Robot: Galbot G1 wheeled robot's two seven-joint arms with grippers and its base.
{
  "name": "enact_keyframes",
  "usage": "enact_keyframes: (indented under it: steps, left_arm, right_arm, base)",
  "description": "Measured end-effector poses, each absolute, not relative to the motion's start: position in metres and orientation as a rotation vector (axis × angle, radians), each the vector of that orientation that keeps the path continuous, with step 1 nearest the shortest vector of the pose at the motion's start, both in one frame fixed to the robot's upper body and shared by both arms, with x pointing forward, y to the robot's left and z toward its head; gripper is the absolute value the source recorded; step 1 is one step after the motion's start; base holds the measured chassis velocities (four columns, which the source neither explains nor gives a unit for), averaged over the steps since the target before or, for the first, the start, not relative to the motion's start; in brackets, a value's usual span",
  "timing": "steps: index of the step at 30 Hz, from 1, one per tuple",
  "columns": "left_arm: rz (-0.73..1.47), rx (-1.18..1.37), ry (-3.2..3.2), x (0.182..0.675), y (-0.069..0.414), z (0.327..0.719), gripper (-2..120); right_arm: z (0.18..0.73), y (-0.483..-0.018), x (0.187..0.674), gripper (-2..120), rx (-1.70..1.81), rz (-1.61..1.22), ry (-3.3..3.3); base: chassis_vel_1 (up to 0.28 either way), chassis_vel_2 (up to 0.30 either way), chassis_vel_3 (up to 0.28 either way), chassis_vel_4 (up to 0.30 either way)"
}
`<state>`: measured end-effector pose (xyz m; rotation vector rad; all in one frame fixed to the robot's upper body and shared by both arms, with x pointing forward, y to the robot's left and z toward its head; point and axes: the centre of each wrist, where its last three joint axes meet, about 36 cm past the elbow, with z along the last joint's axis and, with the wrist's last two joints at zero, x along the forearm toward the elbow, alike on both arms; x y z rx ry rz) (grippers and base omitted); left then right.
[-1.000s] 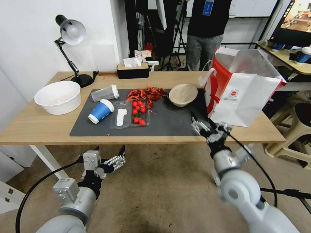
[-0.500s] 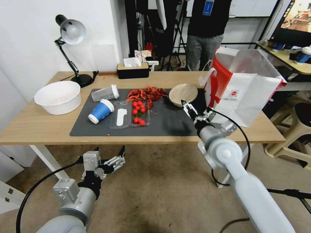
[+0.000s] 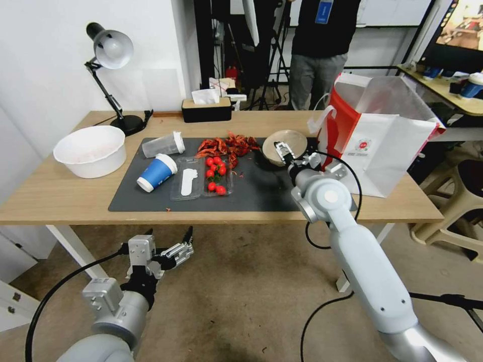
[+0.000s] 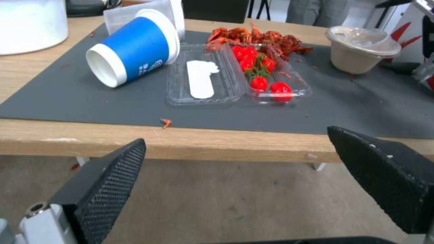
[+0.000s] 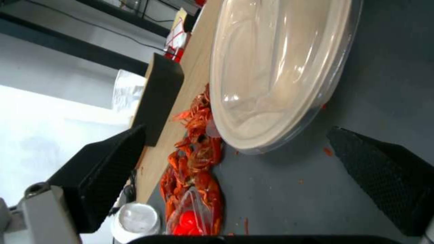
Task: Pick up the trash from the table and place it into the takeout bag.
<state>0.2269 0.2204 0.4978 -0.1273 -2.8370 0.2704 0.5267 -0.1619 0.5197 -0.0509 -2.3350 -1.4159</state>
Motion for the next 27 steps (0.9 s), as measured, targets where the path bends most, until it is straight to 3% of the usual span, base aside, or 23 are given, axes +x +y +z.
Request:
enact_keyframes:
  steps: [10,16,27]
  left_arm:
    - [0.258,-0.136,-2.837,0.228,0.221,0.497,100]
    - [0.258,-0.135,-2.839,0.227,0.22,0.496,100]
    - [0.249,-0.135,-2.842,0.225,0.219,0.496,100]
  right_arm:
    - [0.527,-0.169,0.549,100,-0.141,-1.45,-2.313]
    - [0.524,-0.172,0.553,90,-0.172,-1.424,-2.298]
    - [0.52,-0.171,0.554,44,-0.196,-1.402,-2.292]
  base:
    - [0.0,0.0,0.0,0.0]
    - [0.0,0.0,0.0,0.0]
    - [0.0,0.0,0.0,0.0]
